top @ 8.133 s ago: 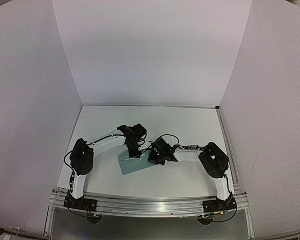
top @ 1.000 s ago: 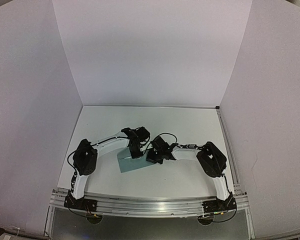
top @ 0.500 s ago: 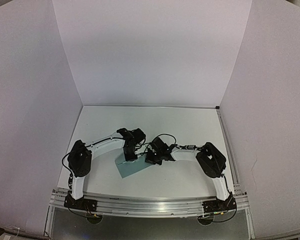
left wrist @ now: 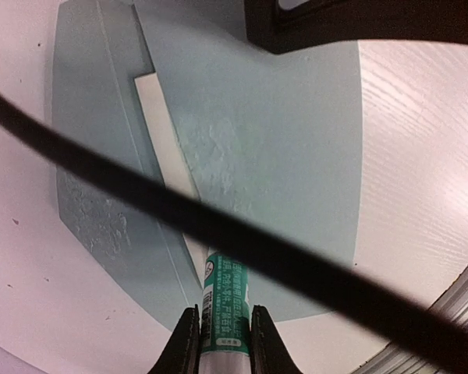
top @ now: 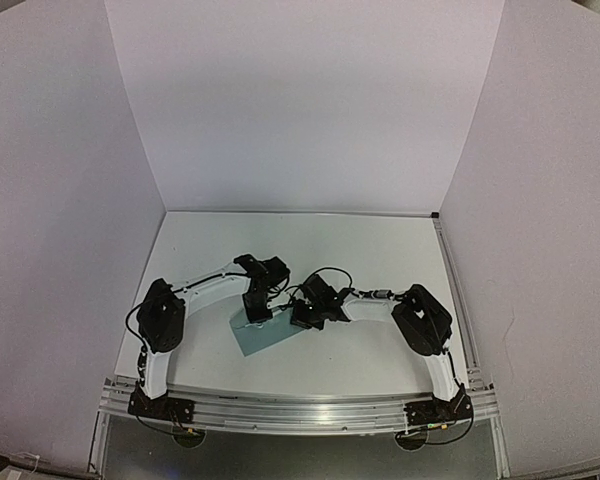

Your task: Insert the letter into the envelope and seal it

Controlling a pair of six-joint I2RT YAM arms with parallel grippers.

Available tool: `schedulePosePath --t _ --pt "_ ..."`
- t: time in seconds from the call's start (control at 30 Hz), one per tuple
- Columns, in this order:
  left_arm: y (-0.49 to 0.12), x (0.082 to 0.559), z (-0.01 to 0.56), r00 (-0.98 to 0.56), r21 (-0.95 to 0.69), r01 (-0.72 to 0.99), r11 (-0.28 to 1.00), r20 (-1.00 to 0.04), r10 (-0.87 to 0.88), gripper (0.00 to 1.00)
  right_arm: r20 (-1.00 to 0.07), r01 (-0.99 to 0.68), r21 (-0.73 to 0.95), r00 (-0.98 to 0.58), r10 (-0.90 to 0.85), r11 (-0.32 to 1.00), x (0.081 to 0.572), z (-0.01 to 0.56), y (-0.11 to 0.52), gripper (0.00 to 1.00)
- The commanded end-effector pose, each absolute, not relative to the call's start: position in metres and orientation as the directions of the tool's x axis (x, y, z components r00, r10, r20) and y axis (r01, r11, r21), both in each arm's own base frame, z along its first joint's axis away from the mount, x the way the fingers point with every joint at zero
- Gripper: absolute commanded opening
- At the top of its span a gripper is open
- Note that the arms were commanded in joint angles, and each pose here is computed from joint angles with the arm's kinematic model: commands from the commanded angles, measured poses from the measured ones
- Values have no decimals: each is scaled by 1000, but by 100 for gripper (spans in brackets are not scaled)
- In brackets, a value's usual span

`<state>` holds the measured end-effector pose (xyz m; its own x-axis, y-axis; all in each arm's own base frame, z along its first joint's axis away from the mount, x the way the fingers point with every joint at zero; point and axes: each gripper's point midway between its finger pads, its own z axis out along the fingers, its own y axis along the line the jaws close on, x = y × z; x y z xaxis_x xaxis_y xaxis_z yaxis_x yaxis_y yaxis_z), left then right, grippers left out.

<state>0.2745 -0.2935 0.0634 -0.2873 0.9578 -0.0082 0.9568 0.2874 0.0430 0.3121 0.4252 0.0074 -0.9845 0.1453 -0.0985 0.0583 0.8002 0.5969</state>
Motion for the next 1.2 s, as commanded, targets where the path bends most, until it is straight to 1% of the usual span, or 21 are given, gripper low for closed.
schedulePosePath --t 0.0,0.17,0.23,0.5,0.6,0.8,0.87,1.0,1.17 --pt "-319 280 68 -291 46 954 295 -79 953 0 -67 87 529 -987 143 844 305 -15 412 0" --pt "-316 278 50 -285 60 956 287 -48 957 0 -65 84 532 -988 140 843 306 -16 414 0" --pt "-317 280 45 -286 71 955 289 -55 957 0 -66 81 532 -988 137 843 305 -16 414 0" --pt "-356 298 53 -340 78 928 363 -216 915 0 -56 80 535 -990 129 841 304 -18 417 0" --pt "-368 299 55 -364 45 920 390 -270 891 0 -49 82 533 -991 128 842 303 -20 416 0" --pt "-382 305 57 -401 18 902 430 -332 854 0 -40 90 529 -991 131 844 301 -23 414 0" --pt "-383 306 54 -394 21 905 425 -330 858 0 -40 90 528 -991 130 844 300 -23 414 0" --pt "-376 308 42 -370 58 913 403 -292 882 0 -45 87 529 -990 130 844 300 -21 413 0" --pt "-370 308 44 -352 75 920 384 -268 897 0 -45 91 524 -990 134 847 299 -21 410 0"
